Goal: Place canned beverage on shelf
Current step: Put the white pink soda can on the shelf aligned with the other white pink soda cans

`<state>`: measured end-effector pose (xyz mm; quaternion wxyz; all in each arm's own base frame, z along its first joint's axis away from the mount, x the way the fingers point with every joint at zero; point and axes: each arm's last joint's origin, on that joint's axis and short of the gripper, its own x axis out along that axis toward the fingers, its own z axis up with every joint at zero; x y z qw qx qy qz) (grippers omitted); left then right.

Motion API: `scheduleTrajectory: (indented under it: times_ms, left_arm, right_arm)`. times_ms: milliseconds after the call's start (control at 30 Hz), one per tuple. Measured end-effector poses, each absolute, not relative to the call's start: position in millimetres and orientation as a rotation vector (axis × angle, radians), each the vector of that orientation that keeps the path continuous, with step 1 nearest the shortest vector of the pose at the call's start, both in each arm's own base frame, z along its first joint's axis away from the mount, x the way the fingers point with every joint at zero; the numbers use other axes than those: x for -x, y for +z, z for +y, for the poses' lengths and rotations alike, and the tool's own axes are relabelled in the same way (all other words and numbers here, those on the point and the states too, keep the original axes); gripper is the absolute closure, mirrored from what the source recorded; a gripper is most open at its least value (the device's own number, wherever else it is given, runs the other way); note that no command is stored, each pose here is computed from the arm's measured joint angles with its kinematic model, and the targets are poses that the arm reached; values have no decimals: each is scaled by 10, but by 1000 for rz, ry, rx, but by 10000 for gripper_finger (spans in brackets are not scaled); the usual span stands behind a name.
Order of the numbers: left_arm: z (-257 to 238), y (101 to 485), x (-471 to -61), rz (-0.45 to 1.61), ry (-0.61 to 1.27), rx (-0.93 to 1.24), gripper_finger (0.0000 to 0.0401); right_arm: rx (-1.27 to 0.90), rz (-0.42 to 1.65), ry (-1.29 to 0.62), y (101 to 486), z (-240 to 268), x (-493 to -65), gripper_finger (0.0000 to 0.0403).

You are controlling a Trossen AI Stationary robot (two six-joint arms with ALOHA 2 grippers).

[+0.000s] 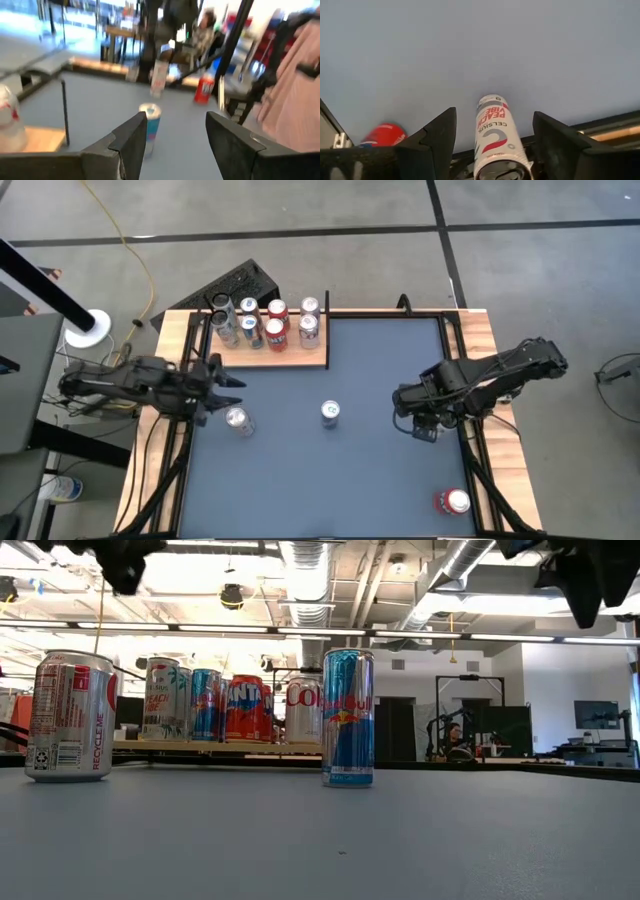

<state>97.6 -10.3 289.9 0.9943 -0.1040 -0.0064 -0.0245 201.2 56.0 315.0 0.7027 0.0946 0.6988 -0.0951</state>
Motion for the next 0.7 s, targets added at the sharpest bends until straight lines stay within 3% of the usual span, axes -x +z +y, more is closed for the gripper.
scheduleTrajectory:
  times_ms: [233, 700]
  left_arm:
    - [-59, 3014, -681, -185, -48, 243, 209]
    - [-61, 2996, -699, -182, -49, 253, 210]
  right_arm:
    - [-159, 1541, -212, 3150, 555, -2016, 154]
    - [-95, 1550, -118, 3150, 562, -2020, 154]
